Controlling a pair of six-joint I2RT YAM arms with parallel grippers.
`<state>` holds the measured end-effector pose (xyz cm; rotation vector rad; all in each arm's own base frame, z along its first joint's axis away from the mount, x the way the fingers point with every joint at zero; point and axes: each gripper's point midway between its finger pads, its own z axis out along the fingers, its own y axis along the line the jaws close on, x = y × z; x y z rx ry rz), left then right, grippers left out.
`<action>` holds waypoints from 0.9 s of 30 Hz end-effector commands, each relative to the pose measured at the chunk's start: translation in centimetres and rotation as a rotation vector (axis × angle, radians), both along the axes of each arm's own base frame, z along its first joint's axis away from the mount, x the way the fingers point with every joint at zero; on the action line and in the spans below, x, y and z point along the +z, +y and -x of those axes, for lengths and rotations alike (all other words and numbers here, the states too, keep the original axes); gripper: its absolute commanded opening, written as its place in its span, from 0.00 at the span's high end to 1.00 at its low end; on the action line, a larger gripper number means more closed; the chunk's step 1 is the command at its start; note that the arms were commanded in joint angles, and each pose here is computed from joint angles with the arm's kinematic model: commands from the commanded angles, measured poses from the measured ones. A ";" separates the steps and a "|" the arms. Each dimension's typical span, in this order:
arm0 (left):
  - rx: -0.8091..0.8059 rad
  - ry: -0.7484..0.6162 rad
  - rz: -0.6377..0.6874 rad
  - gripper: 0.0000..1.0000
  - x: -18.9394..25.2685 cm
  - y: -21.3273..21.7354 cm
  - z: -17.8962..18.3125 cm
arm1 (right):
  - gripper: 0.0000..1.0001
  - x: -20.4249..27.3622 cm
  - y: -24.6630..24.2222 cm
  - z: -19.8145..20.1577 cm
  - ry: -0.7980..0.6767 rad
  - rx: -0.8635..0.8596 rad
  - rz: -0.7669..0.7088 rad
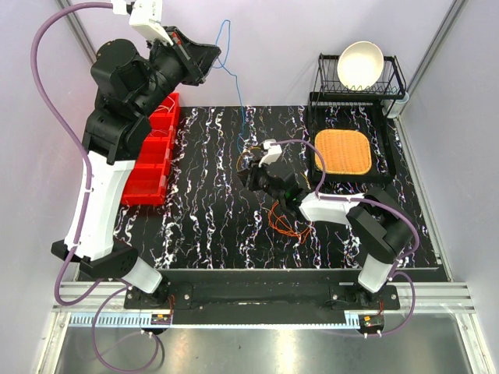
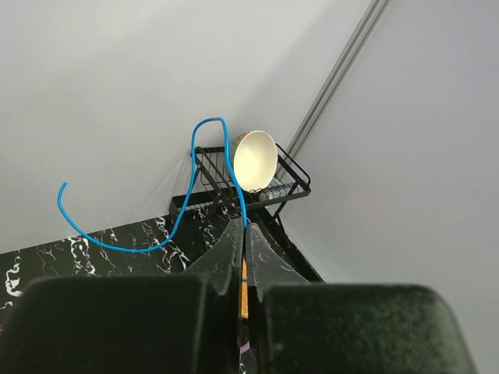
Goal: Untangle the cables
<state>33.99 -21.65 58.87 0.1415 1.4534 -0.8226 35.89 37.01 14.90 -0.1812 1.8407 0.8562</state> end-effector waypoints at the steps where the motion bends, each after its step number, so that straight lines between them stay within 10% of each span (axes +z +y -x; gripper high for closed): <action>1: 0.001 -0.077 0.048 1.00 2.8 0.5 0.7 | 0.81 3.9 -0.4 -0.9 -0.092 -0.053 -0.057; 3: 0.006 -0.078 0.047 1.00 2.8 0.5 0.6 | 1.00 4.2 -0.5 -0.8 -0.091 -0.053 -0.069; 17: 0.115 -0.092 -0.029 1.00 2.2 2.9 -0.3 | 1.00 1.8 -5.3 5.0 0.096 -0.061 -0.073; 27: 0.402 -0.022 -0.078 1.00 -0.1 13.9 -2.1 | 1.00 2.6 -15.1 8.4 0.104 -0.288 0.049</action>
